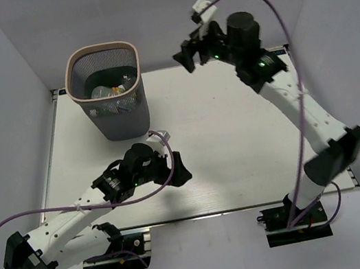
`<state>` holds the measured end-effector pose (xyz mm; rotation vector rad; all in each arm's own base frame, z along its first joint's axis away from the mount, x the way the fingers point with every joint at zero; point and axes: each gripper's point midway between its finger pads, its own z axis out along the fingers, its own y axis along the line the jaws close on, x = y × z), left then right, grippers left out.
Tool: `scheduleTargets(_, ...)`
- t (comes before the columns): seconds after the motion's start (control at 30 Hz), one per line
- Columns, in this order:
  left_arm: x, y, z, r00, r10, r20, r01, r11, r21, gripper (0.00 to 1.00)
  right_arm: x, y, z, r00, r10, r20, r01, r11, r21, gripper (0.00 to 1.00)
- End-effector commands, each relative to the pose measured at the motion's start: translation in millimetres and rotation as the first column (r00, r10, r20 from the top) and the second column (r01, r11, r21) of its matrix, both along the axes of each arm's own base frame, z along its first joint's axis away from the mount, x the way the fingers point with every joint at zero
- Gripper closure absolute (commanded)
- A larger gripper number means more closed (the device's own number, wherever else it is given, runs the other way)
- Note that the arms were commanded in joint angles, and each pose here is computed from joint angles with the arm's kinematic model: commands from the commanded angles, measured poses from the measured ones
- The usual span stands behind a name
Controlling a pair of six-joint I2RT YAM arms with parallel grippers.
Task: Put the plastic bottles in the bin
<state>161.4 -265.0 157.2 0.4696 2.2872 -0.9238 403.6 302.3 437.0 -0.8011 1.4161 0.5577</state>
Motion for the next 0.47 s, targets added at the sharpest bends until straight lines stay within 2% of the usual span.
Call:
scheduleTargets(0.0,15,-2,29,0.991,0.021,0.13,-0.016,0.999,-0.039,0.0,-31,-61,-90,0.962,-0.155,-0.224,0.092,0.959,-0.269,0.1)
scheduleTargets(0.03,18,-4,36,0.988,0.016,0.156,-0.008,0.999,-0.051,0.0,-37,-70,-104,0.947,-0.191,-0.259,0.11,0.949,-0.295,0.1)
scheduleTargets(0.07,22,-5,40,0.983,0.023,0.185,-0.013,0.998,-0.056,0.0,-43,-94,-129,0.918,-0.284,-0.277,0.176,0.917,-0.359,0.1)
scheduleTargets(0.13,26,-6,45,0.977,0.027,0.213,-0.014,0.998,-0.066,0.0,-68,-123,-190,0.852,-0.393,-0.346,0.219,0.868,-0.445,0.1)
scheduleTargets(0.17,29,-9,51,0.97,0.027,0.241,-0.007,0.996,-0.084,0.0,-79,-139,-179,0.847,-0.434,-0.308,0.283,0.858,-0.429,0.1)
scheduleTargets(0.23,30,-15,58,0.961,-0.009,0.275,0.036,0.995,-0.094,0.0,-95,-155,-222,0.809,-0.482,-0.335,0.298,0.829,-0.474,0.1)
scheduleTargets(0.3,32,-20,64,0.953,-0.024,0.302,0.057,0.993,-0.099,0.0,-107,-169,-210,0.817,-0.498,-0.29,0.353,0.83,-0.431,0.1)
scheduleTargets(0.33,34,-22,64,0.954,-0.026,0.299,0.056,0.994,-0.095,0.0,-114,-177,-231,0.799,-0.522,-0.3,0.357,0.812,-0.463,0.1)
scheduleTargets(0.43,40,-29,62,0.953,-0.033,0.3,0.06,0.995,-0.081,0.0,-127,-194,-236,0.775,-0.561,-0.291,0.405,0.795,-0.452,0.1)
